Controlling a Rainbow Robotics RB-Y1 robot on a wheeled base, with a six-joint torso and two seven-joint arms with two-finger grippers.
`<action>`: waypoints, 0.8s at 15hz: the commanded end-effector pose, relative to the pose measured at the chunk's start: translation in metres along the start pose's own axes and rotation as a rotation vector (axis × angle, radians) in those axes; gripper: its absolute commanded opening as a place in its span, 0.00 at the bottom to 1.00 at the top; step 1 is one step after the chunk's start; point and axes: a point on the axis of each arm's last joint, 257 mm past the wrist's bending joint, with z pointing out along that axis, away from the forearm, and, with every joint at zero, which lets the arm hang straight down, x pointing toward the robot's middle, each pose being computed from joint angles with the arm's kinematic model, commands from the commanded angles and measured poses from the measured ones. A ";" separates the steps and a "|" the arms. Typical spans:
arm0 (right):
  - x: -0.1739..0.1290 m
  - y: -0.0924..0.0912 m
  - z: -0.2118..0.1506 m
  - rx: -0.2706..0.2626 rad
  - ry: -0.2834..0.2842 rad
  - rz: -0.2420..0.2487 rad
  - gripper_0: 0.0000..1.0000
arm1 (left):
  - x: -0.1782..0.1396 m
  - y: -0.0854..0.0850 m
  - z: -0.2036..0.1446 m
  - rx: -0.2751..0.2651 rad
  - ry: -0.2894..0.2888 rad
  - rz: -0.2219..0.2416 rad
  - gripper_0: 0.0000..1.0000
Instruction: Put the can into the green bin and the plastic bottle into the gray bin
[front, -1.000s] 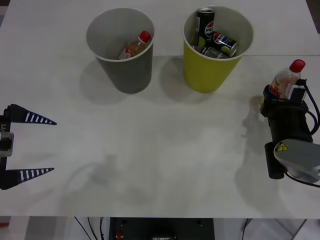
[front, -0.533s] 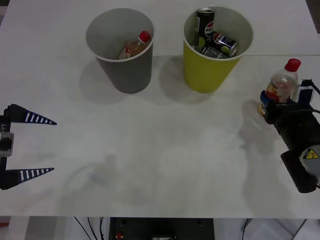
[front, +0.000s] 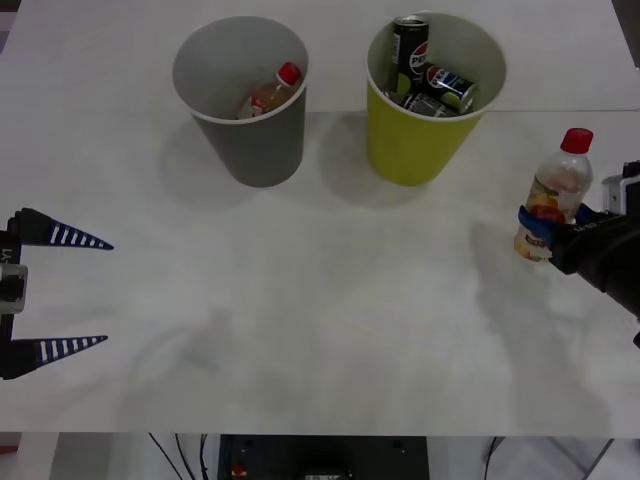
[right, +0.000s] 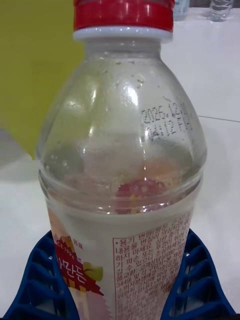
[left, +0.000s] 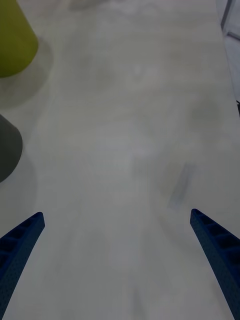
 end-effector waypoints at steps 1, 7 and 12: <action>-0.007 0.008 -0.022 -0.096 0.046 0.012 0.00 | 0.000 0.000 0.000 0.000 0.000 0.000 1.00; -0.040 0.024 -0.074 -0.265 0.213 0.108 0.00 | 0.000 0.000 0.000 0.000 0.000 0.000 1.00; -0.085 0.047 -0.106 -0.252 0.400 0.104 0.00 | 0.000 0.000 0.000 0.000 0.000 0.000 1.00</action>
